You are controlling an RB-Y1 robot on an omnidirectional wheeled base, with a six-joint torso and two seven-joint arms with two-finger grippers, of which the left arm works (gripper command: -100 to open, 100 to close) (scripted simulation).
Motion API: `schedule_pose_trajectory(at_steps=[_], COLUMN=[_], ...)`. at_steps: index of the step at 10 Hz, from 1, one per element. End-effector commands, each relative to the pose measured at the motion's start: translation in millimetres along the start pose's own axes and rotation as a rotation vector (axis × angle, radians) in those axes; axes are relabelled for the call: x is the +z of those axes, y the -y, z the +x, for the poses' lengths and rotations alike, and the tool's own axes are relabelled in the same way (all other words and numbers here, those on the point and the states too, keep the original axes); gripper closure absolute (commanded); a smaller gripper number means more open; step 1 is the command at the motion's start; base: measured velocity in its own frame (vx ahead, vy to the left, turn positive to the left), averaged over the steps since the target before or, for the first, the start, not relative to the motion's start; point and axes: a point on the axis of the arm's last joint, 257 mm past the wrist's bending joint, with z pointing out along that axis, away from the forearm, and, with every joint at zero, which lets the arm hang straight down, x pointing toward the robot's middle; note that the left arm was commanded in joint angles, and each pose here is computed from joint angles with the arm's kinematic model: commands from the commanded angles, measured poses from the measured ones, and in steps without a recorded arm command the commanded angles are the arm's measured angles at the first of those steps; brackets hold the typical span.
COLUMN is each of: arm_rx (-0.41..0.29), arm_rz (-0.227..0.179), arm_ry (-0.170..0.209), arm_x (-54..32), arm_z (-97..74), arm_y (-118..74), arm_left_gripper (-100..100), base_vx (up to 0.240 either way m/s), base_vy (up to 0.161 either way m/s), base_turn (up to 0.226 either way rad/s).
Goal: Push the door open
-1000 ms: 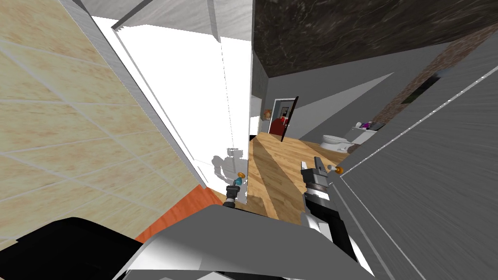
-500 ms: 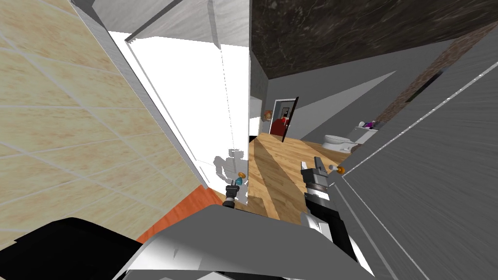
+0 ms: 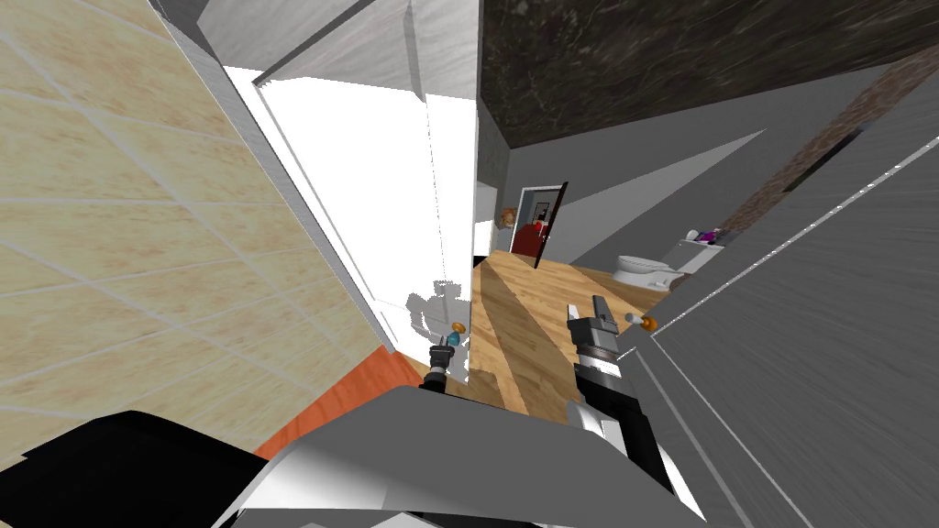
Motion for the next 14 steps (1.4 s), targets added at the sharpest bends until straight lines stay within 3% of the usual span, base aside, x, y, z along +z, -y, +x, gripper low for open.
schedule_pose_trajectory(at_steps=[1, 6, 7, 14], arm_rx=[-0.007, -0.007, -0.005, -0.016], arm_rz=[-0.005, -0.005, -0.025, -0.108], arm_ry=[-0.007, -0.007, -0.015, -0.051], arm_x=[-0.5, -0.5, -4.7, -18.5], arm_z=[2.3, 2.3, 2.3, 8.8], arm_y=[-4.2, -4.2, -6.2, -27.7], arm_left_gripper=[100, 100, -100, -100], base_vx=[0.013, -0.001, -0.079, -0.11], base_vy=[0.015, -0.002, 0.055, 0.064], base_turn=[-0.019, 0.001, -0.113, -0.073])
